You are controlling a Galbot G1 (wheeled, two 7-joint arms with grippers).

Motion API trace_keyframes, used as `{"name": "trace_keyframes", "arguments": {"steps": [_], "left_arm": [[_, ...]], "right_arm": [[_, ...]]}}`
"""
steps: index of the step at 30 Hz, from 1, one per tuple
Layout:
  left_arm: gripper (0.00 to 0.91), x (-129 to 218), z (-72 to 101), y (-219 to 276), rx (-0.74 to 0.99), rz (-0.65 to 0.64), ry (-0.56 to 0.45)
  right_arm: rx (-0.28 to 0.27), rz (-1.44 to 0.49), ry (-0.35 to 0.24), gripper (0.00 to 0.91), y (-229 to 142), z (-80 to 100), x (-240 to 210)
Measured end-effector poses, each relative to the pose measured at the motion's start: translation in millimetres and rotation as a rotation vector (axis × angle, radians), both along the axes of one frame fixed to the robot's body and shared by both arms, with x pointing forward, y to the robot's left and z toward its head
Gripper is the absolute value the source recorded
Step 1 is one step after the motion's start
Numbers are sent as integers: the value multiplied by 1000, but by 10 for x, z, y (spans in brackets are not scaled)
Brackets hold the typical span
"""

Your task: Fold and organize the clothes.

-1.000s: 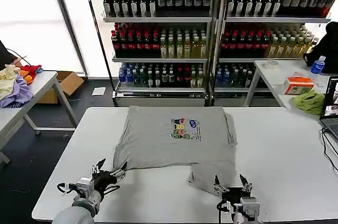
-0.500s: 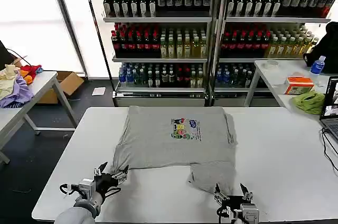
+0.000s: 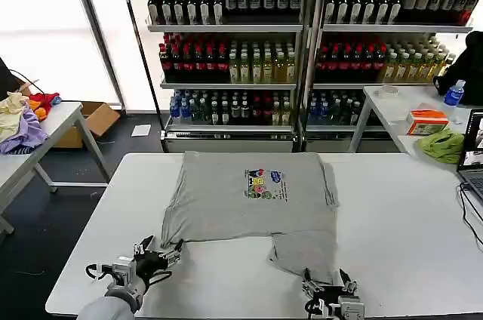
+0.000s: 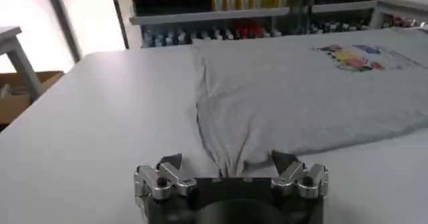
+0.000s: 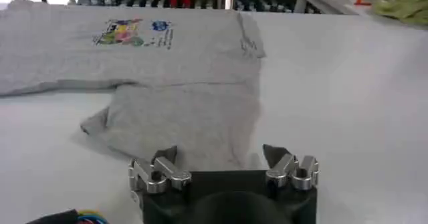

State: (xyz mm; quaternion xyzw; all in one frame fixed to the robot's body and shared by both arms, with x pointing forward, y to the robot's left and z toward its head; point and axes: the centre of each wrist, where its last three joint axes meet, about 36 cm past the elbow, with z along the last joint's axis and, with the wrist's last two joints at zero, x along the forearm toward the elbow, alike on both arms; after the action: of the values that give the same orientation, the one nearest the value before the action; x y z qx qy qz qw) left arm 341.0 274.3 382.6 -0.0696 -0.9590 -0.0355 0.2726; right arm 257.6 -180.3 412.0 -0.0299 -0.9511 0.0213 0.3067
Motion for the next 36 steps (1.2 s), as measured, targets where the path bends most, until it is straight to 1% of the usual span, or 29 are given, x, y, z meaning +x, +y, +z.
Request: {"name": "trace_keyframes", "arguments": {"steps": [1, 2, 9, 13, 17, 18, 19, 27, 31, 36], "left_arm": [[10, -6, -10, -4, -1, -2, 3], [10, -9, -14, -7, -3, -3, 4], [10, -48, -41, -45, -9, -7, 14], [0, -70, -72, -73, -13, -11, 23], [10, -71, -76, -75, -12, -11, 24], [0, -79, -78, -81, -13, -11, 24], [10, -89, -79, -92, -15, -11, 25], [0, -127, -89, -134, -22, -15, 29], [0, -125, -97, -130, -27, -8, 28], [0, -145, -84, -126, -34, 5, 3]], "right_arm": [[-1, 0, 1, 60, -5, -6, -2], [0, -1, 0, 0, -11, -10, -5], [5, 2, 9, 0, -28, -62, -18], [15, 0, 8, 0, -15, -79, 1], [22, 2, 3, 0, -9, -90, 21], [24, 2, 2, 0, -11, -92, 28], [25, 2, 1, 0, -13, -93, 34], [33, 4, -13, 0, -31, -69, 61], [36, 6, -36, 0, -58, -9, 76], [38, 7, -113, 0, -92, 160, 137]]}}
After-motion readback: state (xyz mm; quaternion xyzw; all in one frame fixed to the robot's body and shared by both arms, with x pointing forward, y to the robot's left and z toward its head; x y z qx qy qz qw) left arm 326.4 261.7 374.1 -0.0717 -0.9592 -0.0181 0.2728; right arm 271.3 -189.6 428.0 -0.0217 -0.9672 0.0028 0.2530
